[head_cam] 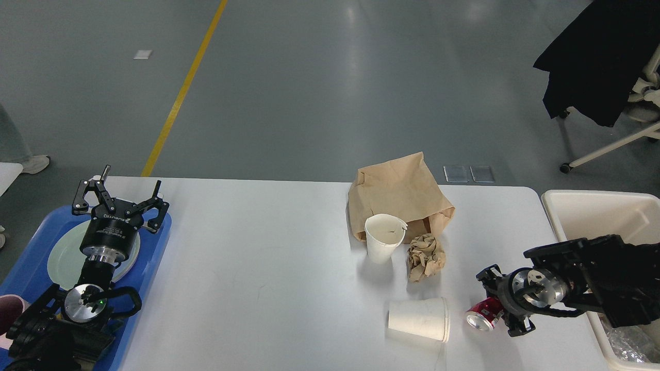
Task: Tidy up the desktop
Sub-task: 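Grasp the red crushed can with the right gripper, then carry the red can into the white bin and release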
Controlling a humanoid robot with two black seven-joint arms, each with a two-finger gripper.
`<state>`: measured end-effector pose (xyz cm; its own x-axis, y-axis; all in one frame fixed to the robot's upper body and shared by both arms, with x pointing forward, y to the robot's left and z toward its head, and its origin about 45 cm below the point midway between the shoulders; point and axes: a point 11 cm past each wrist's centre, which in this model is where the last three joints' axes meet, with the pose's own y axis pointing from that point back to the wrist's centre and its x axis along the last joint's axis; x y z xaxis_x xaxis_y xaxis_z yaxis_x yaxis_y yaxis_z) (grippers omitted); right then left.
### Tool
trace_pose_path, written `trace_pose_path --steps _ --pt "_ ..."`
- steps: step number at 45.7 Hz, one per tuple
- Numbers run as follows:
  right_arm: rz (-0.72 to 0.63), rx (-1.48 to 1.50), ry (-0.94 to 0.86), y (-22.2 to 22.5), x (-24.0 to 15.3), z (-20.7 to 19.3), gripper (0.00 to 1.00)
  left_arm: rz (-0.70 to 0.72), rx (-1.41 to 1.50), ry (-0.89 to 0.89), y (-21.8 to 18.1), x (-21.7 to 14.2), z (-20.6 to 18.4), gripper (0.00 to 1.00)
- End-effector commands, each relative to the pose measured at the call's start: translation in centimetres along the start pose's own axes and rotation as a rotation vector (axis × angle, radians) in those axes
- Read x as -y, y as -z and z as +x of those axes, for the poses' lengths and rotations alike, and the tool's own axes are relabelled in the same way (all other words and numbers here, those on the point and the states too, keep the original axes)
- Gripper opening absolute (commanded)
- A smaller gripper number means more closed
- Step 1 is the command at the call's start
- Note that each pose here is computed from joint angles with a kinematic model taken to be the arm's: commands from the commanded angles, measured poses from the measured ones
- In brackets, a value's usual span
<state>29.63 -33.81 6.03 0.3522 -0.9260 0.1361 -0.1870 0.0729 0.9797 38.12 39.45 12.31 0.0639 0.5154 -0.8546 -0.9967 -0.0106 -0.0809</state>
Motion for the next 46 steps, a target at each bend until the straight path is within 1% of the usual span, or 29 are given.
trace_pose_path --steps 1,11,16,21,25,31,35,36,37,41,46 --pt "0.000 0.000 -0.001 0.0 0.0 0.0 0.00 0.000 0.000 0.001 0.0 0.0 0.0 0.96" --pt "-0.009 0.003 -0.003 -0.2 -0.1 0.2 0.00 0.001 -0.001 -0.001 0.1 0.0 0.0 0.96" --pt "-0.039 0.005 -0.006 -0.4 -0.4 0.6 0.00 0.000 0.000 -0.002 0.0 0.0 0.0 0.96" --pt "-0.090 -0.011 -0.011 -0.1 -1.7 1.0 0.00 0.001 -0.001 0.001 0.1 0.0 0.0 0.96" --pt "-0.099 -0.078 -0.039 0.7 -3.3 1.6 0.00 0.000 0.000 -0.001 0.0 0.0 0.0 0.96" --pt "-0.119 -0.212 -0.098 1.7 -6.7 3.3 0.00 0.000 0.000 -0.001 0.0 0.0 0.0 0.96" --pt "-0.143 -0.287 -0.078 2.0 -9.5 4.0 0.00 0.000 0.000 0.001 0.0 0.0 0.0 0.96" --pt "-0.146 -0.307 -0.068 2.2 -10.4 4.2 0.00 0.000 0.000 0.001 0.0 0.0 0.0 0.96" --pt "-0.152 -0.345 -0.045 2.5 -12.2 4.5 0.00 0.001 -0.001 0.001 0.1 0.0 0.0 0.96" --pt "-0.170 -0.405 0.001 2.7 -15.9 4.9 0.00 0.000 0.000 0.001 0.0 0.0 0.0 0.96" --pt "-0.171 -0.497 0.012 3.0 -20.9 5.0 0.00 0.000 0.000 0.001 0.0 0.0 0.0 0.96"
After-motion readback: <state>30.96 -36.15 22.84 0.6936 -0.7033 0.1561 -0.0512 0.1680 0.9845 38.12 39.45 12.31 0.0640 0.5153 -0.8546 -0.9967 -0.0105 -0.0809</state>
